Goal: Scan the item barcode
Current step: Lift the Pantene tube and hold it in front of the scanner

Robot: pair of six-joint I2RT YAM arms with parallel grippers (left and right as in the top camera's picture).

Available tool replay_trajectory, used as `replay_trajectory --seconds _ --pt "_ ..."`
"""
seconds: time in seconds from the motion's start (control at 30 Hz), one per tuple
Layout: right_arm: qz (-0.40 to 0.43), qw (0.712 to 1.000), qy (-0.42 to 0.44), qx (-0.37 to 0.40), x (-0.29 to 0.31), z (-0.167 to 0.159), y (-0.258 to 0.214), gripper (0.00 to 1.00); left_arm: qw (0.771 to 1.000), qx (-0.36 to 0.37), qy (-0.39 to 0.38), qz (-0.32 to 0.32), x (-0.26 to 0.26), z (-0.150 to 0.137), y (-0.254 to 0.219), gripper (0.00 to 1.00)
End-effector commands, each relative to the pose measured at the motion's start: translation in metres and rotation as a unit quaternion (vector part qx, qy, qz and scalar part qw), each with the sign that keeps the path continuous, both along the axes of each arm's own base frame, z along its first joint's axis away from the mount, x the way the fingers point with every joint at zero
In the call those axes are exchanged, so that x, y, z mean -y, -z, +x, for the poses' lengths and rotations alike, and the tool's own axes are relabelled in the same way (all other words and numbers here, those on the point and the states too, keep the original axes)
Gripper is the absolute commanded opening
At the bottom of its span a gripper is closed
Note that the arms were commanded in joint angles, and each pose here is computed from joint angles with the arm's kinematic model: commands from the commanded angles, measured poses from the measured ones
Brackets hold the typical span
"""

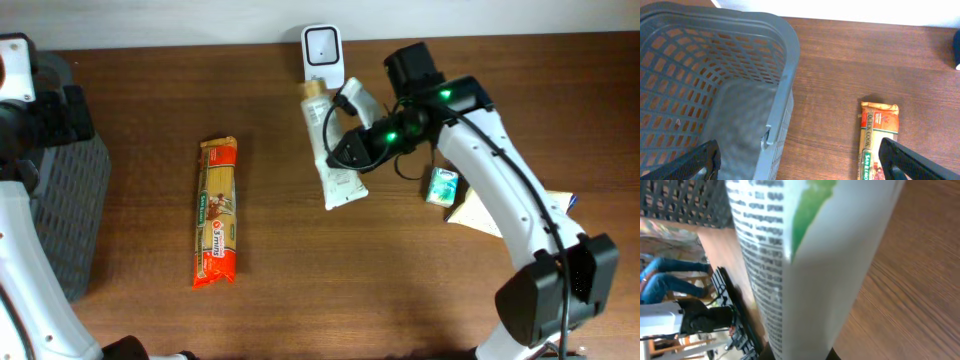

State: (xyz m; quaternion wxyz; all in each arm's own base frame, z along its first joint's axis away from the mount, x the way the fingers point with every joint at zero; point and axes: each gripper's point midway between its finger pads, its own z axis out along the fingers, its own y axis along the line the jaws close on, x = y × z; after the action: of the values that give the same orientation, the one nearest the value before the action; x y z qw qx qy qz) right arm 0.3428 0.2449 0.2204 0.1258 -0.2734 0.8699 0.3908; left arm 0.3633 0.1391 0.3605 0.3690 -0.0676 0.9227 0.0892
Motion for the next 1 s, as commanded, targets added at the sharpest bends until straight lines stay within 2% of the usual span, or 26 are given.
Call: replay_trajectory --seconds 0.0,0.13,0.2,0.27,0.3,0.33,0.4,0.47,0.57,0.63,0.8,0.97 --pt "0.055 0.998 -0.007 0.008 -0.005 -0.005 -0.032 0.04 1.000 0.002 0.004 0.002 -0.001 0.000 -0.001 0.99" --pt "0.081 0.997 -0.007 0.011 -0.010 -0.003 -0.050 0.04 1.000 0.002 0.004 0.002 -0.001 0.000 -0.001 0.99" --pt "0.026 0.996 0.069 0.043 0.003 0.023 -0.068 0.04 1.000 0.002 0.004 0.002 -0.001 0.000 -0.001 0.99" --pt "-0.069 0.975 0.153 0.148 0.033 0.061 -0.092 0.04 1.000 0.002 0.004 0.002 -0.001 0.000 -0.001 0.99" --pt "-0.159 0.941 0.181 0.236 0.052 0.087 -0.097 0.04 1.000 0.002 0.004 0.002 -0.001 0.000 -0.001 0.99" --pt "-0.211 0.917 0.191 0.280 0.059 0.101 -0.097 0.04 1.000 0.002 0.004 0.002 -0.001 0.000 -0.001 0.99" --pt "-0.367 0.813 0.225 0.393 0.069 0.159 -0.085 0.04 1.000 0.002 0.004 0.002 -0.001 0.000 -0.001 0.99" --pt "-0.465 0.728 0.220 0.454 0.072 0.208 -0.063 0.04 1.000 0.002 0.004 0.002 -0.001 0.000 -0.001 0.99" --pt "-0.539 0.655 0.154 0.507 0.065 0.264 -0.016 0.04 1.000 0.002 0.004 0.002 -0.001 0.000 -0.001 0.99" --pt "-0.565 0.622 0.137 0.526 0.069 0.288 0.009 0.04 1.000 0.002 0.004 0.002 -0.001 0.000 -0.001 0.99" --pt "-0.585 0.626 0.106 0.505 0.072 0.300 0.071 0.04 1.000 0.002 0.004 0.002 -0.001 0.000 -0.001 0.99" --pt "-0.590 0.629 0.096 0.497 0.072 0.300 0.089 0.04 1.000 0.002 0.004 0.002 -0.001 0.000 -0.001 0.99"
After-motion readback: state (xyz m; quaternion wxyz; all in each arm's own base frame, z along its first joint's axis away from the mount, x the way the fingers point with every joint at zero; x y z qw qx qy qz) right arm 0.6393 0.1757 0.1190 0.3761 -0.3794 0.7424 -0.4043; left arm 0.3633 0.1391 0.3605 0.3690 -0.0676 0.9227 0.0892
